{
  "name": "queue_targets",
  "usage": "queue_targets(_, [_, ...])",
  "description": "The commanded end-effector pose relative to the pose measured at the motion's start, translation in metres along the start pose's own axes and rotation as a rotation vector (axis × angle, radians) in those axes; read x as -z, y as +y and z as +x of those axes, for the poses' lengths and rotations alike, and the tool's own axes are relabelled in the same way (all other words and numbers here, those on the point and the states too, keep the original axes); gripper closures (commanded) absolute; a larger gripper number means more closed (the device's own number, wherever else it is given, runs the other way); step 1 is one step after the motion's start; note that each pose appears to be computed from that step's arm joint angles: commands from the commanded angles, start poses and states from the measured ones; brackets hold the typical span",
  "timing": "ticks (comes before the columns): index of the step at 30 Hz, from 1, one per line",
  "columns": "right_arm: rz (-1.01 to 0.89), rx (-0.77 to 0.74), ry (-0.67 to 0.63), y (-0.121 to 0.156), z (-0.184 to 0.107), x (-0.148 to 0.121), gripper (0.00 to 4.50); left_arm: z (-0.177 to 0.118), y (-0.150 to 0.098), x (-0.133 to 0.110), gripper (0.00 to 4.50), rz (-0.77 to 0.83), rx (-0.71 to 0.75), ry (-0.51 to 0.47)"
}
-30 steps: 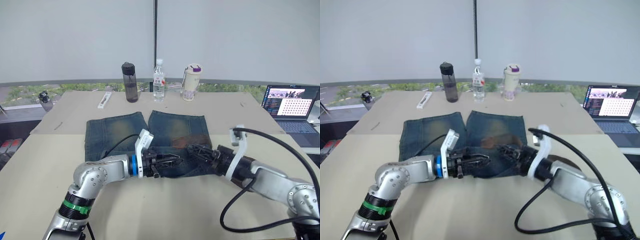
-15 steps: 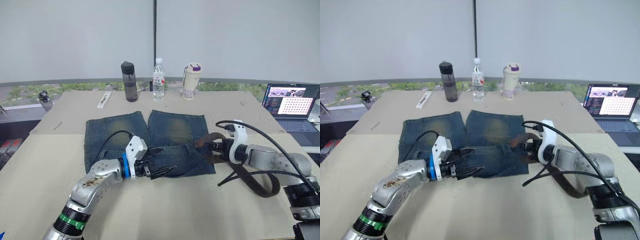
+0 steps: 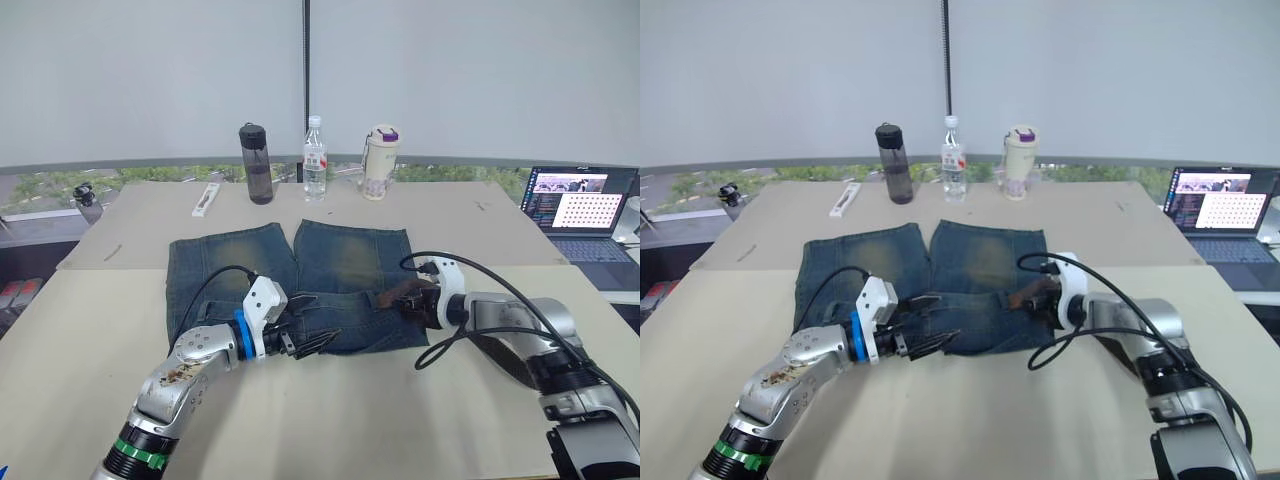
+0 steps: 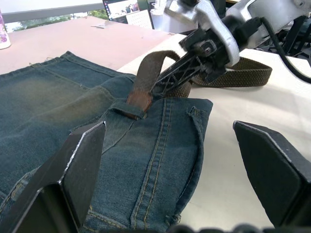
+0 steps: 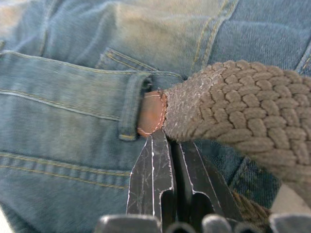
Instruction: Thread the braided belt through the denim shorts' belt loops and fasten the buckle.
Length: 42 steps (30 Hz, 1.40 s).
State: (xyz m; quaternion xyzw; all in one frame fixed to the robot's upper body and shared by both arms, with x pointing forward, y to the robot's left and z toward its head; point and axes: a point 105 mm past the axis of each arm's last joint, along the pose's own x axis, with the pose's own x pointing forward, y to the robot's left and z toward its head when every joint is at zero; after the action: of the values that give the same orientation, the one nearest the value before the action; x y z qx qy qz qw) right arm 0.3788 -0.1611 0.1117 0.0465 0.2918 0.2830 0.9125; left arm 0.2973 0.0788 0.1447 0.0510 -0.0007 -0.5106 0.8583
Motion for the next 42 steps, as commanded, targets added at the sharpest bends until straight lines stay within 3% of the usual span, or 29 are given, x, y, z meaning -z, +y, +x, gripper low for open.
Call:
queue_targets(1, [-0.026, -0.019, 0.035, 0.003, 0.009, 0.000, 4.50, -0.003, 0.006, -0.007, 0.04, 0.028, -0.020, -0.004])
queue_targets(5, [-0.040, -0.080, 0.057, 0.015, 0.024, 0.004, 4.50, -0.004, 0.011, 0.002, 0.04, -0.014, -0.051, 0.027])
queue_targets(9, [0.113, -0.236, -0.032, 0.039, 0.031, -0.009, 4.50, -0.006, 0.018, 0.009, 0.04, -0.194, -0.100, 0.023])
queue_targets(12, [0.170, -0.347, -0.089, 0.053, 0.023, -0.019, 4.50, -0.008, 0.022, 0.006, 0.04, -0.303, -0.130, -0.003])
queue_targets(20, [0.153, -0.557, -0.185, 0.087, -0.006, -0.028, 4.50, 0.003, 0.035, 0.003, 0.04, -0.785, -0.135, -0.072])
queue_targets(27, [0.144, -0.584, -0.213, 0.098, -0.013, -0.032, 4.50, 0.021, 0.033, 0.005, 0.04, -0.891, -0.092, -0.059])
queue_targets(30, [0.136, -0.597, -0.219, 0.101, -0.016, -0.032, 4.50, 0.027, 0.029, 0.005, 0.81, -0.906, -0.065, -0.059])
queue_targets(35, [0.110, -0.579, -0.198, 0.103, -0.017, -0.027, 4.50, 0.038, 0.024, -0.013, 2.49, -0.943, 0.001, -0.142])
queue_targets(40, [0.057, -0.540, -0.195, 0.098, -0.019, -0.022, 4.50, 0.035, 0.024, -0.010, 4.19, -0.950, -0.010, -0.130])
queue_targets(41, [0.033, -0.518, -0.194, 0.095, -0.019, -0.021, 4.15, 0.034, 0.024, -0.009, 4.50, -0.954, -0.010, -0.128])
queue_targets(42, [-0.007, -0.486, -0.189, 0.093, -0.019, -0.019, 3.79, 0.034, 0.024, -0.008, 4.50, -0.958, -0.011, -0.128])
